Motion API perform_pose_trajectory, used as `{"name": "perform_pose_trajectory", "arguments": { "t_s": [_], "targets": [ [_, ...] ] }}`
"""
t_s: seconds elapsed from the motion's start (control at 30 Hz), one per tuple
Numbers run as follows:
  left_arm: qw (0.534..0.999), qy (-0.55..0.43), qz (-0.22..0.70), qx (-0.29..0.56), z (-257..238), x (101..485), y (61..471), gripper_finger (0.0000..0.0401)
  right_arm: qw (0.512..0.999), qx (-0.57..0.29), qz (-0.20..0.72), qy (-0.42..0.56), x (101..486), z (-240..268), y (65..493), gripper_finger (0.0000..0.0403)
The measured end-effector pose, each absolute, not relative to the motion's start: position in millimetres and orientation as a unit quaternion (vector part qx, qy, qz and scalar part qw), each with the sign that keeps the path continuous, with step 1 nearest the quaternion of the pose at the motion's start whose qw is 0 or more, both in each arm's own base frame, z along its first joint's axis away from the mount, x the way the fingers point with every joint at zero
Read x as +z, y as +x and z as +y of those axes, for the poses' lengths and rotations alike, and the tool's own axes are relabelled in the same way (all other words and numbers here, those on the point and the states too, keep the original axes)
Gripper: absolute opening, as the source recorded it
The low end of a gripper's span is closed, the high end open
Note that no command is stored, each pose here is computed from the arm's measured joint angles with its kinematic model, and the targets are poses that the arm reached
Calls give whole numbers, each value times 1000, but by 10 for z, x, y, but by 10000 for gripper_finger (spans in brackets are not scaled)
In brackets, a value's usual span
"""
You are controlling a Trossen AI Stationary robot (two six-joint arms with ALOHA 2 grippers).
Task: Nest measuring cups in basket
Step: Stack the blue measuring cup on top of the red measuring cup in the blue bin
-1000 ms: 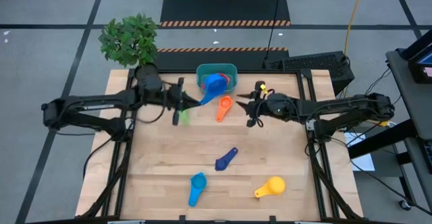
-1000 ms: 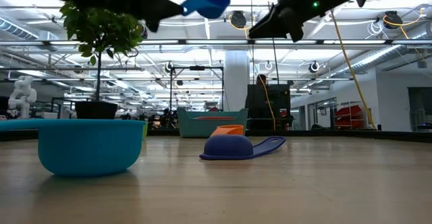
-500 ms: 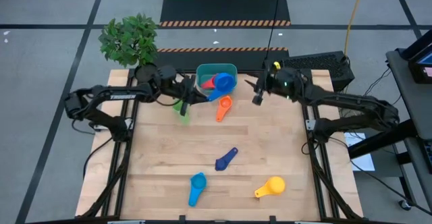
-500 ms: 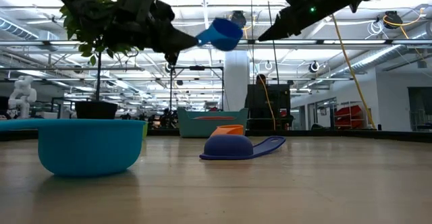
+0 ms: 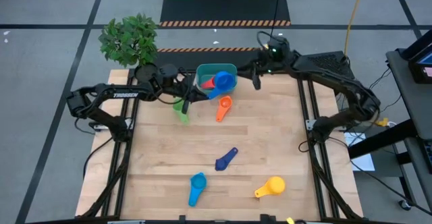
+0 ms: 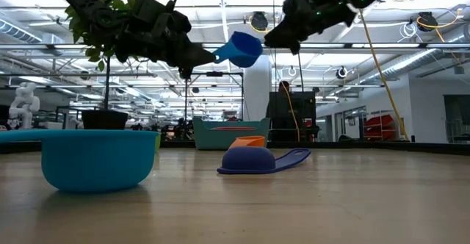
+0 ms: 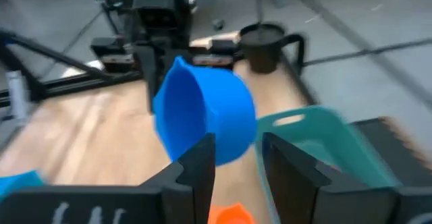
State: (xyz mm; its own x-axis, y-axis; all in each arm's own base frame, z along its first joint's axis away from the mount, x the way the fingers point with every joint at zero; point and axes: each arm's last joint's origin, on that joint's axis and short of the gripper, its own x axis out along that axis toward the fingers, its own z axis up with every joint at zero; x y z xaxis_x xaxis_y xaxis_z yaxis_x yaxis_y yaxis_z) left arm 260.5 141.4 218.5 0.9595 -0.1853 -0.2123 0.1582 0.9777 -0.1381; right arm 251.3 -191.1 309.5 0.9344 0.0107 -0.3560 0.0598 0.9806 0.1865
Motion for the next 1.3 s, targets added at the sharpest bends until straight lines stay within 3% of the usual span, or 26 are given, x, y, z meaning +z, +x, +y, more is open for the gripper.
{"name": "perform_pose_trajectory", "arguments": {
  "t_s": [0.23, 0.37, 0.93, 1.3],
  "targets": [
    [984, -73, 144, -80, 1407, 2118, 2587, 4, 968, 39, 209, 135, 3094, -2052, 2710, 169],
    [983, -65, 146, -87, 1372, 2114, 2604, 3, 964, 52, 219, 140, 3069, -2067, 2698, 177],
    [984, -54, 145, -92, 1359, 2115, 2610, 3, 961, 85, 229, 127, 3036, -2031, 2675, 120],
    [984, -54, 144, -92, 1359, 2115, 2610, 3, 961, 62, 245, 110, 3021, -1977, 2728, 116]
  ]
}}
